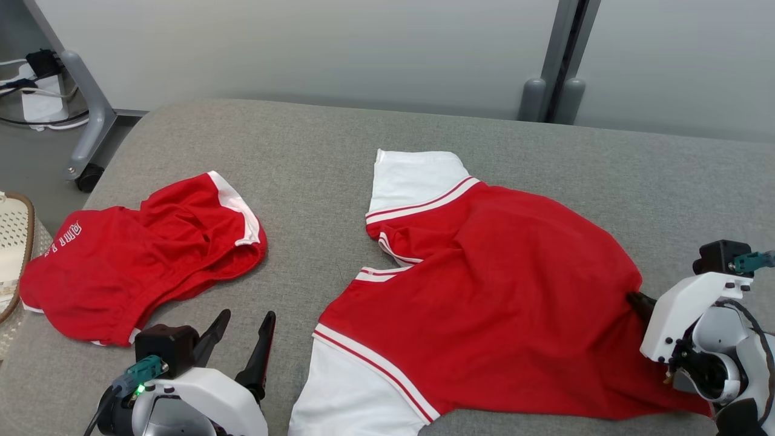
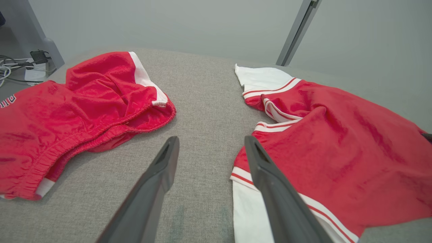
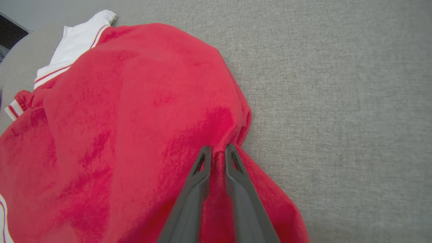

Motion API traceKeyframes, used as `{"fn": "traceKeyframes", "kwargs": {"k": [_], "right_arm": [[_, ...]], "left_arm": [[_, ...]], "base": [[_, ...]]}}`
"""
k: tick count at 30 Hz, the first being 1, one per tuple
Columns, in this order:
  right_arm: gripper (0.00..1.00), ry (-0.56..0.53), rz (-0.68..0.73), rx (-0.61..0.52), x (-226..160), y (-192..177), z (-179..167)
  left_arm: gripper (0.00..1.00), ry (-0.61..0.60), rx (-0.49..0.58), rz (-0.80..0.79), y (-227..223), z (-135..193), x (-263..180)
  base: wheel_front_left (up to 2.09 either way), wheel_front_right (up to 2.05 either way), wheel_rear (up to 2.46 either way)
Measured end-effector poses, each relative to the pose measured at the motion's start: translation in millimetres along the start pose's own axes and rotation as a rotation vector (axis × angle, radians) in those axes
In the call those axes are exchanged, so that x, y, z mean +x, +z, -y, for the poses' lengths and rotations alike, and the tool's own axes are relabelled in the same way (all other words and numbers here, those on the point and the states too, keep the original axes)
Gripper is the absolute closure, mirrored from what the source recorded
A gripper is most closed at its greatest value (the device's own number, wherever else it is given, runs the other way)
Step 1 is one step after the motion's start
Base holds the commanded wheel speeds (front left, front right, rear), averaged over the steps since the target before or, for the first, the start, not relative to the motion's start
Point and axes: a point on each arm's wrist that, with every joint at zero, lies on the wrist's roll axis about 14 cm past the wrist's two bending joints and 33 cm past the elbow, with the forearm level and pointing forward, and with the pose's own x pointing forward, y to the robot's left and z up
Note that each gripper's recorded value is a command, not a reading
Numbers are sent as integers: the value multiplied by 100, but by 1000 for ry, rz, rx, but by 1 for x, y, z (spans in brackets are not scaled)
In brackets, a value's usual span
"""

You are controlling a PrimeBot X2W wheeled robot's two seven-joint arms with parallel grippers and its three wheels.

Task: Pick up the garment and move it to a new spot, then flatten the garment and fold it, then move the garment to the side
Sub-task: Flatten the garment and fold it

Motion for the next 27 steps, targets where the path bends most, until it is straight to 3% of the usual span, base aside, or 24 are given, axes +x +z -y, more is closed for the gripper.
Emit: {"fn": "traceKeyframes", "kwargs": {"k": [16, 27], "right_arm": [[100, 77, 222, -56, 31, 103, -22], [100, 102, 218, -92, 80, 124, -37]], "left_arm": [[0, 18, 3, -20, -2, -6, 10], [0, 82, -8, -57, -16, -27, 15]], "base": [[0, 0, 0], [0, 0, 0]]}}
